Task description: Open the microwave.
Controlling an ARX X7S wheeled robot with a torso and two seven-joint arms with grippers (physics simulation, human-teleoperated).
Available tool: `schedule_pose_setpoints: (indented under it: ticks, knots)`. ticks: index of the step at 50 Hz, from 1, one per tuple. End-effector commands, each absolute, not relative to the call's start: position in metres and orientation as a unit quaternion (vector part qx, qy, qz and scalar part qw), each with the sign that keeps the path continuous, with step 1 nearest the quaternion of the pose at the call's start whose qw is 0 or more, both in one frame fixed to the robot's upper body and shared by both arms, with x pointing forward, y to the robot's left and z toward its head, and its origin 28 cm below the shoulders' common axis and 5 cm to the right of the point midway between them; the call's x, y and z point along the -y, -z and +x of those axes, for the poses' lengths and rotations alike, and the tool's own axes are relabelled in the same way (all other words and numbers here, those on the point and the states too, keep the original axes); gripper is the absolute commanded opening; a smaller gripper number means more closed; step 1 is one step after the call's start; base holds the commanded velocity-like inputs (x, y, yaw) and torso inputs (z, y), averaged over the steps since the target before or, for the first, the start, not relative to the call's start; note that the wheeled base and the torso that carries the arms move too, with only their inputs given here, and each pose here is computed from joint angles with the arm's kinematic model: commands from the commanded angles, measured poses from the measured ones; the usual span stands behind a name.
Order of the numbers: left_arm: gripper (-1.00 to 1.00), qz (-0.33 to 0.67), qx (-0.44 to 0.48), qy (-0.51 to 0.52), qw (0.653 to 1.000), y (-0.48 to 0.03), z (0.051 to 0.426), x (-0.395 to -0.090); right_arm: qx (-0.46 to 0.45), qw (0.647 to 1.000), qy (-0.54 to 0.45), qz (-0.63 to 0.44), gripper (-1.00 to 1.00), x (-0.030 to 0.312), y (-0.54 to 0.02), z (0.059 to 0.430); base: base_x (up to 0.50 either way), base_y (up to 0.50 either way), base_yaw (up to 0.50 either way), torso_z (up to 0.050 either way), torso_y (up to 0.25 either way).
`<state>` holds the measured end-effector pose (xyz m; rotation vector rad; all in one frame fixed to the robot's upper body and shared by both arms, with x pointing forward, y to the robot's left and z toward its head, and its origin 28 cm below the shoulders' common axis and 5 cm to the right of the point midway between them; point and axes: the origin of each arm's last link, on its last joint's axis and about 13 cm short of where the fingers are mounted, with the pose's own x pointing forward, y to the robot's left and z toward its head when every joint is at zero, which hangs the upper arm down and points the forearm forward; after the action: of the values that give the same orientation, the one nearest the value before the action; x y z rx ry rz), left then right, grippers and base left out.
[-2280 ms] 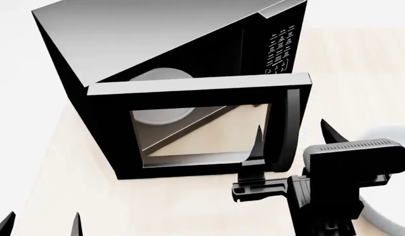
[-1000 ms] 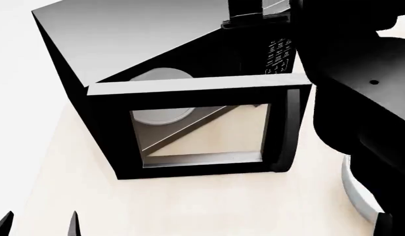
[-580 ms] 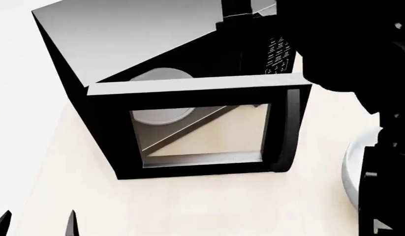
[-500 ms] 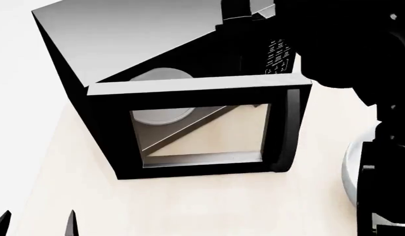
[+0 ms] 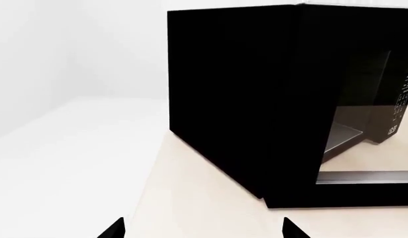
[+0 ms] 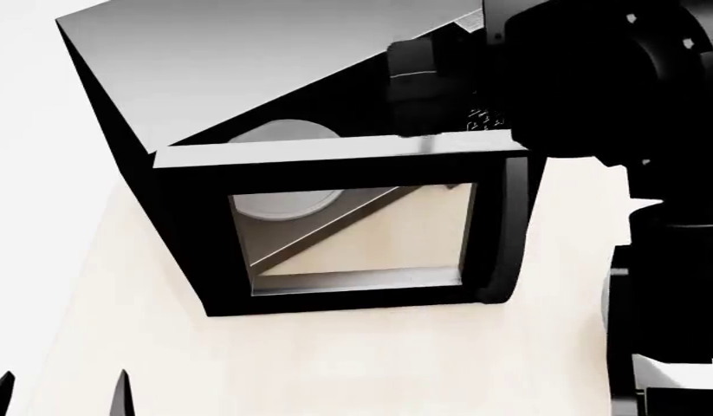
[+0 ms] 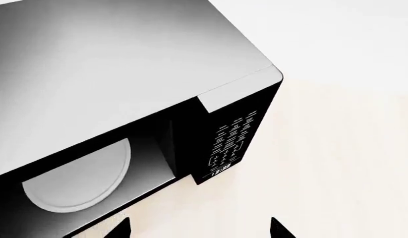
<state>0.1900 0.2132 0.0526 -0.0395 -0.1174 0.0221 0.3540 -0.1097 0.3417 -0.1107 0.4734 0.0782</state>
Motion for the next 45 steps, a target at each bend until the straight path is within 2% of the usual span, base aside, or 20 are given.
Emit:
schedule_pose_setpoints:
  ticks: [1,45]
  knots:
    - [1.0,-0.02,0.059,-0.011,0.998,-0.054,0.189,-0.213,-0.259,0.963,-0.035,-0.062,1.0,0.109,-0.336,0.355,0.0,0.0,0.0,0.0,0.0]
    - [1.0,-0.022,0.063,-0.011,0.998,-0.055,0.19,-0.214,-0.311,0.946,-0.053,-0.079,1.0,0.114,-0.328,0.341,0.0,0.0,0.0,0.0,0.0]
